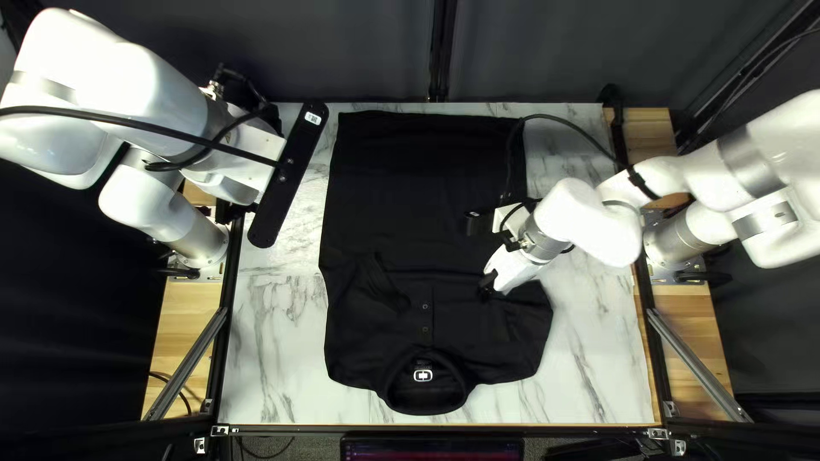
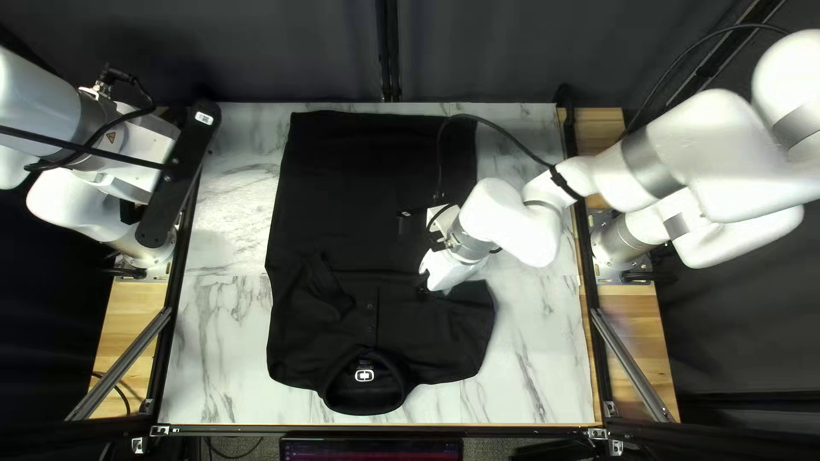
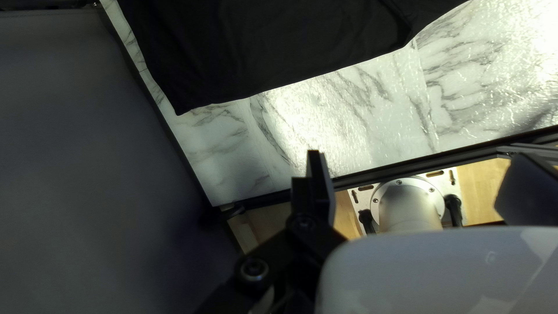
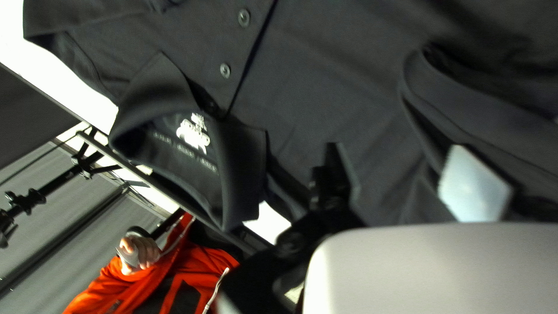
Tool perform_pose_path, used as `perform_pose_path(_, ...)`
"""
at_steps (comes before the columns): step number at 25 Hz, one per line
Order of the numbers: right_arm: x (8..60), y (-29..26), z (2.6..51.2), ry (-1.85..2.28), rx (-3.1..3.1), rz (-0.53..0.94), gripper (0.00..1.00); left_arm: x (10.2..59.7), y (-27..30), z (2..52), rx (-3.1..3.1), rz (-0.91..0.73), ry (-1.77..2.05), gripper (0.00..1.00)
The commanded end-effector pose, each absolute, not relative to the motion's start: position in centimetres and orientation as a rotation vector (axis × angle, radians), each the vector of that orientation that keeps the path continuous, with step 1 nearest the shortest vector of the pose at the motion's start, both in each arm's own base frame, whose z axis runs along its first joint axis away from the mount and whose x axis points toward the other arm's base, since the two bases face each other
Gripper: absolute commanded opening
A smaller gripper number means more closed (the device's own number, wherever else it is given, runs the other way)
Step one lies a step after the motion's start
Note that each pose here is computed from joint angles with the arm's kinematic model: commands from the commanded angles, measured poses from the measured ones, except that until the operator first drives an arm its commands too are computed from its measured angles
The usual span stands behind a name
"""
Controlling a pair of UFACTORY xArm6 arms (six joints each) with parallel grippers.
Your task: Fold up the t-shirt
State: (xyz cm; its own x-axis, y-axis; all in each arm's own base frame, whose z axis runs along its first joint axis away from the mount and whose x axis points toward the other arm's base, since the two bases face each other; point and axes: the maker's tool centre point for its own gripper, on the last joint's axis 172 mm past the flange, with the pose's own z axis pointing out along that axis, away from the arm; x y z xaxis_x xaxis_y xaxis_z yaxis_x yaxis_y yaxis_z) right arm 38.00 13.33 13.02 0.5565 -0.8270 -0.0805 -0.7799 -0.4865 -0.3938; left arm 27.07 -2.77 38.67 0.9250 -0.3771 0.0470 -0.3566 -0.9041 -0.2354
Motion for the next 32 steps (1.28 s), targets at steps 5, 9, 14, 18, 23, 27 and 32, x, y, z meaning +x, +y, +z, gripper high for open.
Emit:
perform_pose_path(5, 31.2, 15.8, 14.0, 0.951, -2.587, -0.145, 1.00, 27.1, -2.8, 38.7, -2.861, -0.134, 0.552, 1.00)
perform_pose_path(9, 31.2, 15.8, 14.0, 0.951, -2.587, -0.145, 1.00, 27.1, -2.8, 38.7, -2.861, -0.134, 0.552, 1.00)
perform_pose_path(14, 31.3, 16.0, 13.6, 0.928, -2.563, -0.140, 1.00, 27.1, -2.8, 38.7, -2.861, -0.134, 0.552, 1.00)
perform_pose_path(18, 31.6, 16.8, 12.5, 0.865, -2.506, -0.171, 1.00, 27.1, -2.8, 38.7, -2.861, -0.134, 0.552, 1.00)
perform_pose_path(23, 32.5, 18.4, 11.3, 0.793, -2.493, -0.213, 1.00, 27.1, -2.8, 38.7, -2.861, -0.134, 0.552, 1.00)
perform_pose_path(27, 32.1, 19.5, 9.6, 0.792, -2.525, -0.203, 1.00, 27.1, -2.8, 38.7, -2.861, -0.134, 0.552, 1.00)
perform_pose_path(32, 31.3, 19.6, 8.3, 0.794, -2.561, -0.209, 1.00, 27.1, -2.8, 38.7, -2.861, -0.134, 0.552, 1.00)
